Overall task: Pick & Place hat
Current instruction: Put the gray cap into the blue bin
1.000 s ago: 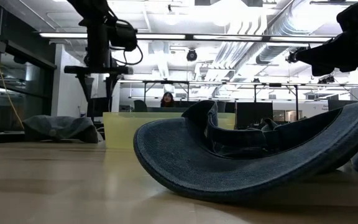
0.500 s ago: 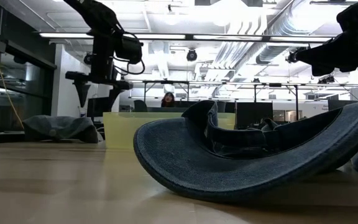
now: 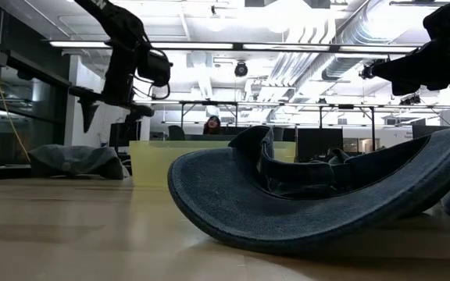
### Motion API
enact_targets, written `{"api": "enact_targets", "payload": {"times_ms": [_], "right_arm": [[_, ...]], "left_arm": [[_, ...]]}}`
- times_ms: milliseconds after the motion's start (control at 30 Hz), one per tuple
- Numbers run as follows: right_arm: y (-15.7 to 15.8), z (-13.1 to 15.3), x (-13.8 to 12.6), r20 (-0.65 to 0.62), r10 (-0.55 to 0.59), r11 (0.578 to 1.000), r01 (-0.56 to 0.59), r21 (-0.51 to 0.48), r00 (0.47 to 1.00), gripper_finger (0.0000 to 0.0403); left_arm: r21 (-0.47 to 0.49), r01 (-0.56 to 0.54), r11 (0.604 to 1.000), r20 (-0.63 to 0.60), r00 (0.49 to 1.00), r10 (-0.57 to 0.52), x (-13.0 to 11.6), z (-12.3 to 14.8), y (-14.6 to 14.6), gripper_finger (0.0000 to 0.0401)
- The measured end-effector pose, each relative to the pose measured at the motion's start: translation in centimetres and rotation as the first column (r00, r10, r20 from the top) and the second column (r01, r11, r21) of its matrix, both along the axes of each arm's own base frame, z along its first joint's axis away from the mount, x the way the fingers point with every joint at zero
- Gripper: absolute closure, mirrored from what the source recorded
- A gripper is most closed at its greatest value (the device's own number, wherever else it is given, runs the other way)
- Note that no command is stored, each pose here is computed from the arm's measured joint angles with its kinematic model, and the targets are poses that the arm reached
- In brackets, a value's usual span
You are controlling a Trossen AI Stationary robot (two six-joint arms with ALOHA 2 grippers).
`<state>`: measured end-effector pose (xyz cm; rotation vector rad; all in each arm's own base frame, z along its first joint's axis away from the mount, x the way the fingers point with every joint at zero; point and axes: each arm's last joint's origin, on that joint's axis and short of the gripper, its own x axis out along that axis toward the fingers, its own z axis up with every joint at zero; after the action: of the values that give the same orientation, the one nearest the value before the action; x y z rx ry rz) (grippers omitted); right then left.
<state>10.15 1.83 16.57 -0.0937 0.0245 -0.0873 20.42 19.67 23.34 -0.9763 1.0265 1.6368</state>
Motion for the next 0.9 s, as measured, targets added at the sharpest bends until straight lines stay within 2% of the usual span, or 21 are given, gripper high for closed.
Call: {"api": "enact_targets", "payload": {"times_ms": [133, 300, 800, 900], "right_arm": [[0.0, 0.0, 0.0, 0.000, 0.000, 1.000, 0.000, 0.000, 1.000, 0.0402], [0.0, 0.0, 0.0, 0.000, 0.000, 1.000, 0.000, 0.000, 1.000, 0.0402], [0.0, 0.0, 0.0, 0.000, 0.000, 1.000, 0.000, 0.000, 1.000, 0.0402], [0.0, 0.0, 0.0, 0.000, 0.000, 1.000, 0.000, 0.000, 1.000, 0.0402]], "left_arm": [[-0.062, 0.002, 0.998, -0.061, 0.998, -0.006, 0.3, -1.5, 0.2, 0.0071], [-0.132, 0.013, 0.991, -0.081, 0.996, -0.023, 1.0, -3.4, 0.7, 0.0071], [-0.199, 0.005, 0.980, -0.139, 0.990, -0.034, 1.7, -6.1, 1.2, 0.0071], [-0.217, 0.012, 0.976, -0.135, 0.990, -0.042, 1.7, -6.3, 1.2, 0.0084]]}}
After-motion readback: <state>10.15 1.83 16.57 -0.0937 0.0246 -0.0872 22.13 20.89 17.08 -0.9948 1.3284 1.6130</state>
